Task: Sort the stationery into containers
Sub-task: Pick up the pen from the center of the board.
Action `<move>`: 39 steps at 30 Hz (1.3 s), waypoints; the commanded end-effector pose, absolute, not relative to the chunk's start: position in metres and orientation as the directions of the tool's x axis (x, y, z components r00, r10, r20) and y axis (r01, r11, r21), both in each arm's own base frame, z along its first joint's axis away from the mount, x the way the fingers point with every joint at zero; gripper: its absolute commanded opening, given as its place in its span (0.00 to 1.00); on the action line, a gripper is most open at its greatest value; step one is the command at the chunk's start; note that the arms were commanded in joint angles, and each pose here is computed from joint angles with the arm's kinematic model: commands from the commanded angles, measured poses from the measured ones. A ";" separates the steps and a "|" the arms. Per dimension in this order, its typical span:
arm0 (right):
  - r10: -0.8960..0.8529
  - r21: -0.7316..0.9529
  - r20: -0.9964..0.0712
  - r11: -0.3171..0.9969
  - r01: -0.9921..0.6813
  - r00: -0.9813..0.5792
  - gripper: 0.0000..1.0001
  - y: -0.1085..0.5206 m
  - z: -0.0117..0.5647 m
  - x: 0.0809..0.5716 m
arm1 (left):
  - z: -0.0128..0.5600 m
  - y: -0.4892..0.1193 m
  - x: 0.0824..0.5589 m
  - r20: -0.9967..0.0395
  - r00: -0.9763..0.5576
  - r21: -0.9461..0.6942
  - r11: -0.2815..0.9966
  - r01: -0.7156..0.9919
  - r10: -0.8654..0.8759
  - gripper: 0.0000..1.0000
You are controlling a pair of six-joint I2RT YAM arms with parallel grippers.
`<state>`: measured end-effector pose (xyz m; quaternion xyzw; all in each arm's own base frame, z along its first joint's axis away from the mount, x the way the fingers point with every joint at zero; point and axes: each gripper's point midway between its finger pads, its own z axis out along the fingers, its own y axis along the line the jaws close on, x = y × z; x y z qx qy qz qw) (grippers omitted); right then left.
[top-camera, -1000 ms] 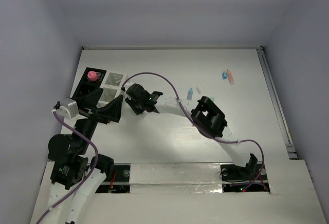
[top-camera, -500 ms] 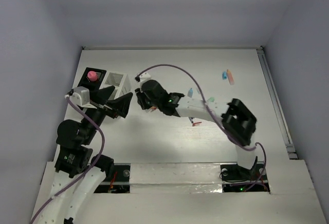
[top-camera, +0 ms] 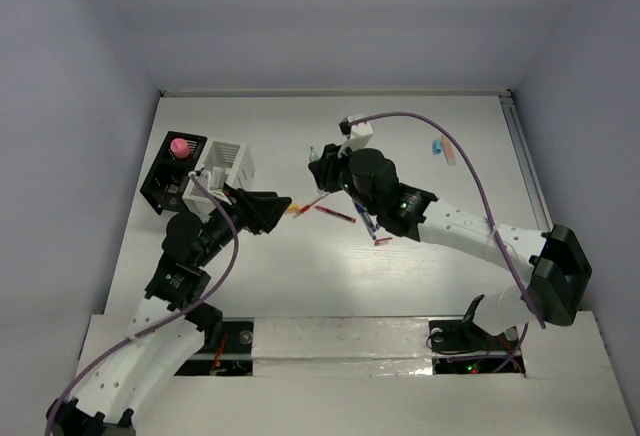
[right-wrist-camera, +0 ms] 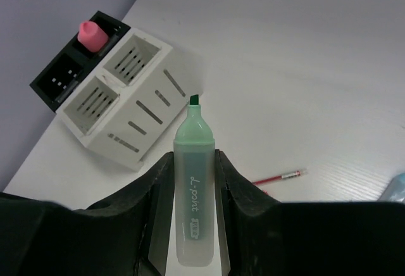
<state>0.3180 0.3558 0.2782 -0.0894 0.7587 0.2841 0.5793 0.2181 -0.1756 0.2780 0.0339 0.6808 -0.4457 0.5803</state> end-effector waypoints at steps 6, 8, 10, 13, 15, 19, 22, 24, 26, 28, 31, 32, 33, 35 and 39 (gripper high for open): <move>0.315 0.426 -0.900 0.786 -0.448 -0.303 0.04 0.343 0.295 0.306 | 0.276 -0.221 0.229 -0.803 -0.361 -0.590 0.548 0.593 -0.475 0.50; 0.313 0.429 -0.898 0.782 -0.453 -0.311 0.03 0.344 0.293 0.305 | 0.273 -0.234 0.226 -0.814 -0.369 -0.576 0.546 0.608 -0.448 0.50; 0.322 0.439 -0.894 0.771 -0.461 -0.312 0.03 0.343 0.293 0.302 | 0.268 -0.238 0.236 -0.823 -0.360 -0.566 0.588 0.577 -0.439 0.50; 0.331 0.445 -0.892 0.761 -0.472 -0.308 0.03 0.343 0.296 0.300 | 0.268 -0.245 0.242 -0.829 -0.353 -0.558 0.594 0.580 -0.434 0.48; 0.327 0.446 -0.891 0.759 -0.474 -0.315 0.03 0.344 0.294 0.299 | 0.265 -0.251 0.241 -0.827 -0.364 -0.561 0.579 0.592 -0.429 0.46; 0.323 0.451 -0.888 0.754 -0.478 -0.328 0.03 0.345 0.289 0.297 | 0.271 -0.260 0.243 -0.825 -0.351 -0.560 0.553 0.617 -0.444 0.42; 0.322 0.454 -0.886 0.751 -0.479 -0.335 0.03 0.345 0.286 0.295 | 0.269 -0.266 0.243 -0.823 -0.359 -0.562 0.539 0.628 -0.440 0.41; 0.320 0.456 -0.884 0.748 -0.482 -0.340 0.03 0.346 0.284 0.295 | 0.267 -0.267 0.242 -0.818 -0.362 -0.568 0.528 0.632 -0.446 0.40; 0.319 0.457 -0.884 0.746 -0.485 -0.342 0.03 0.347 0.283 0.294 | 0.272 -0.268 0.241 -0.812 -0.351 -0.571 0.510 0.643 -0.466 0.37; 0.318 0.461 -0.881 0.741 -0.487 -0.351 0.03 0.348 0.280 0.293 | 0.269 -0.269 0.241 -0.814 -0.355 -0.570 0.520 0.636 -0.459 0.36; 0.324 0.473 -0.876 0.724 -0.502 -0.358 0.03 0.350 0.282 0.290 | 0.266 -0.268 0.248 -0.817 -0.349 -0.569 0.545 0.615 -0.459 0.34; 0.327 0.476 -0.875 0.720 -0.506 -0.358 0.03 0.351 0.283 0.289 | 0.264 -0.269 0.250 -0.818 -0.352 -0.569 0.550 0.612 -0.455 0.34; 0.329 0.482 -0.871 0.715 -0.507 -0.363 0.03 0.351 0.283 0.288 | 0.263 -0.270 0.250 -0.818 -0.353 -0.569 0.551 0.611 -0.454 0.33; 0.331 0.486 -0.869 0.710 -0.509 -0.368 0.03 0.352 0.283 0.287 | 0.262 -0.273 0.252 -0.818 -0.356 -0.570 0.546 0.614 -0.453 0.32; 0.340 0.494 -0.865 0.701 -0.513 -0.369 0.03 0.352 0.284 0.286 | 0.258 -0.276 0.254 -0.816 -0.361 -0.573 0.552 0.607 -0.451 0.31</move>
